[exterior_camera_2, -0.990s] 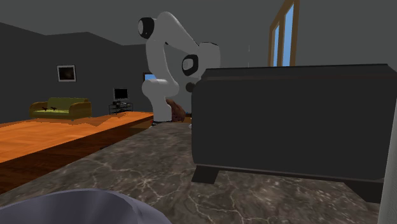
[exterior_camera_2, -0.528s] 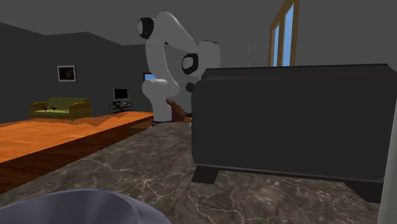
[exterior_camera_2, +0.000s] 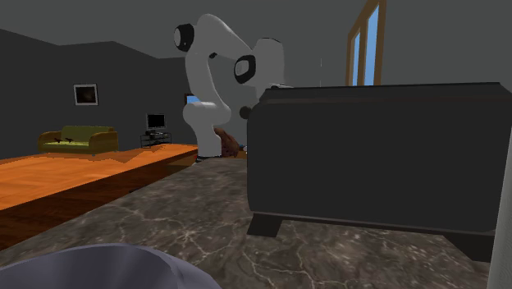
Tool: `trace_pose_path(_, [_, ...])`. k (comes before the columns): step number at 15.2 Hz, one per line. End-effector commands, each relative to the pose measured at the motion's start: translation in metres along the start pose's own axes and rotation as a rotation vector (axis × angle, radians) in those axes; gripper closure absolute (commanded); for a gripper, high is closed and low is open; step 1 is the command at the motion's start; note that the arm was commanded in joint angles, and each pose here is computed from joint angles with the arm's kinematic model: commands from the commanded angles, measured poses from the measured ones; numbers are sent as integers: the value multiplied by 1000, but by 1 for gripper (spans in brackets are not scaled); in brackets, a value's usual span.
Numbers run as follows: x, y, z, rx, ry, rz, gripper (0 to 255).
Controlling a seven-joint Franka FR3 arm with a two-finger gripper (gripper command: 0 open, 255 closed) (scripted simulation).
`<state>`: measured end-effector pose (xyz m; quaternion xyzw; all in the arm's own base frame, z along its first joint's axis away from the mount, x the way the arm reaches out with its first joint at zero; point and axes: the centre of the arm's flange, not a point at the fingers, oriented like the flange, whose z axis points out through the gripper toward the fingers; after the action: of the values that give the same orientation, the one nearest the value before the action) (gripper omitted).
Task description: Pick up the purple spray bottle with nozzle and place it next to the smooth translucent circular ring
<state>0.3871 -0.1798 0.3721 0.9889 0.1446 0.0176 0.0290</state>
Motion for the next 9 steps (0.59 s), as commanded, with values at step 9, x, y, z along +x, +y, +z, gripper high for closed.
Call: trace_pose_path(9, [2,3,-54,0,0,0,255])
